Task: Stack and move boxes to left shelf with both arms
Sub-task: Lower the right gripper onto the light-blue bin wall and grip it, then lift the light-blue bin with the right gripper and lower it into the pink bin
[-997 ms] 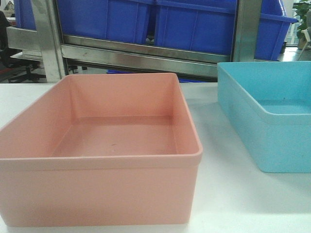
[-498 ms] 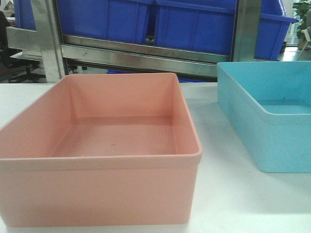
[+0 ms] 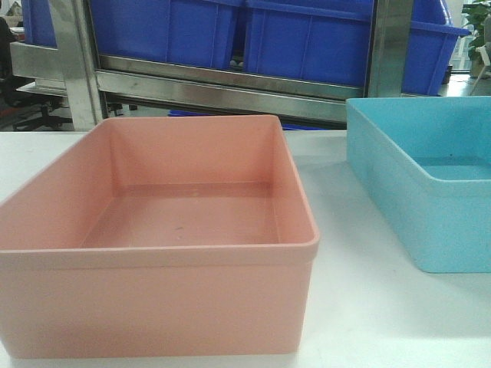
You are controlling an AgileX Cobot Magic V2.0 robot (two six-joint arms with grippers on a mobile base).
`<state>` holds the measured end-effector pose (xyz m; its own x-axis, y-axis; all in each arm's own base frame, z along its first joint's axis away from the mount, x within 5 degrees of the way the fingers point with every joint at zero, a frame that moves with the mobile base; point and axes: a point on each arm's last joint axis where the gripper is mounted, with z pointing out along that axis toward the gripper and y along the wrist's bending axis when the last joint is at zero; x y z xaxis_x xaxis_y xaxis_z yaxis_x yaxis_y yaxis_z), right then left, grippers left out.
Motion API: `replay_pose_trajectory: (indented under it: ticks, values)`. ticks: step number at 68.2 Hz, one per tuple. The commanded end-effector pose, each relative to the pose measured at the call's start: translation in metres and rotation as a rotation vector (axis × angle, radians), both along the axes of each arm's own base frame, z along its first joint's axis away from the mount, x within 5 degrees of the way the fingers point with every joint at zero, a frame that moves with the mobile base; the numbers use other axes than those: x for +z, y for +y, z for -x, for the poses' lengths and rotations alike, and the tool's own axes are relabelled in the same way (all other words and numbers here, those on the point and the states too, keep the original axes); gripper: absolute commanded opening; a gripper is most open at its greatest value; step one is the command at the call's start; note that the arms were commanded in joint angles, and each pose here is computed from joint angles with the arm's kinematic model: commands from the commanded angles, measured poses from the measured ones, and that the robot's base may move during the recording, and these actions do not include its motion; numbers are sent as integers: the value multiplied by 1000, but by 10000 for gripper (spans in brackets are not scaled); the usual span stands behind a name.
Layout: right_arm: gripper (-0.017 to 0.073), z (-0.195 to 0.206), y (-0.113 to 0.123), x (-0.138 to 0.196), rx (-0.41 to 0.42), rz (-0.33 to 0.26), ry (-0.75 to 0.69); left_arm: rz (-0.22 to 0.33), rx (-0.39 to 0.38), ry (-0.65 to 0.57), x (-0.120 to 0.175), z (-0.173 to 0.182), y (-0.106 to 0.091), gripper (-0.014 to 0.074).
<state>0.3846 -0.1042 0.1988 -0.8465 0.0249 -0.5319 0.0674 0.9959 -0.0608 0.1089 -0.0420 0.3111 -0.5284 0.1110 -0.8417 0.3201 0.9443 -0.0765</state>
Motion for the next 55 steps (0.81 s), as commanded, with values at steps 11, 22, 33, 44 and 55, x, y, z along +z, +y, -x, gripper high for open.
replay_pose_trajectory:
  ticks: [11, 22, 33, 44, 55]
  values:
    - [55, -1, -3, 42, 4, 57, -140, 40, -9, -73, 14, -1, -2, -13]
    - [55, 11, 5, 73, -24, 3, -201, 53, -12, -36, 11, 1, -3, -13]
    - [55, 36, 21, 119, -51, -131, -278, 56, -12, -34, 11, 1, -3, -13]
    - [55, 68, 39, 160, -85, -273, -337, 61, -12, -46, 12, 0, -3, -14]
    - [57, 100, 63, 192, -128, -406, -361, 65, -11, -57, 13, 0, -3, -13]
